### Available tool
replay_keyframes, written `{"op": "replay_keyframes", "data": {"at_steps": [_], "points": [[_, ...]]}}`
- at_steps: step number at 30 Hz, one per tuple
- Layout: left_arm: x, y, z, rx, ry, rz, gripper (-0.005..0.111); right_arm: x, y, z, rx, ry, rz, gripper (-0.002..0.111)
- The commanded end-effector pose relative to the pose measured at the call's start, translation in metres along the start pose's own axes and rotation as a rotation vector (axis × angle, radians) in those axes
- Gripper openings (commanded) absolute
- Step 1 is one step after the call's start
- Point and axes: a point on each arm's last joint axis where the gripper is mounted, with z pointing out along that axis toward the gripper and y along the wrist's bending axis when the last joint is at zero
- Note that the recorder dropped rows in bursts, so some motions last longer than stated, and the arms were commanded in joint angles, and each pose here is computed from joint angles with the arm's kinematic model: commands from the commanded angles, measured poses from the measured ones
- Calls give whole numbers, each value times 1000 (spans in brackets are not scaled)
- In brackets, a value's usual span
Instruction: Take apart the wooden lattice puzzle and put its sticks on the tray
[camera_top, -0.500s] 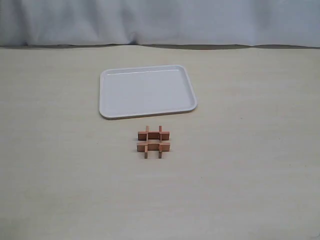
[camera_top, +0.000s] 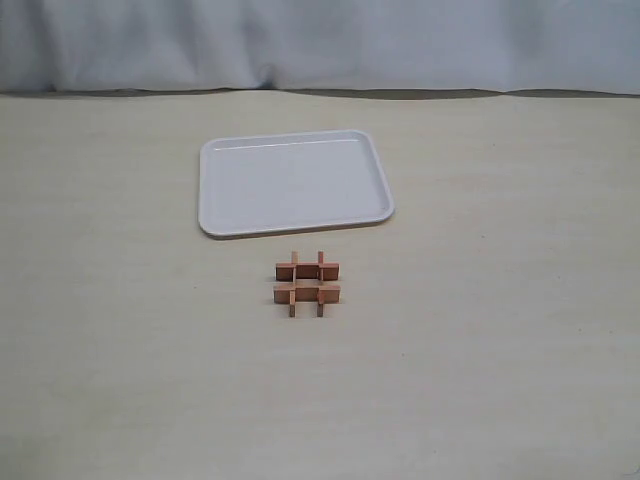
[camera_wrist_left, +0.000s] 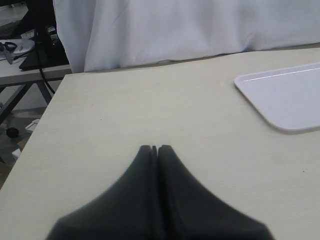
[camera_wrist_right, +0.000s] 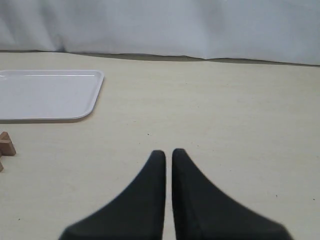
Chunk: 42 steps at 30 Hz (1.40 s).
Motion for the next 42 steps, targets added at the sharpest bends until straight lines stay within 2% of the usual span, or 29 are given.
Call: {"op": "replay_keyframes", "data": {"at_steps": [1, 32, 42], "points": [[-1, 0, 0, -1, -14, 1, 0, 1, 0, 0, 0, -1, -1, 4], [-1, 0, 0, 1, -11, -3, 0, 1, 0, 0, 0, -1, -1, 4], [-1, 0, 0, 1, -11, -3, 0, -18, 0, -2, -2, -213, 23, 4]]}}
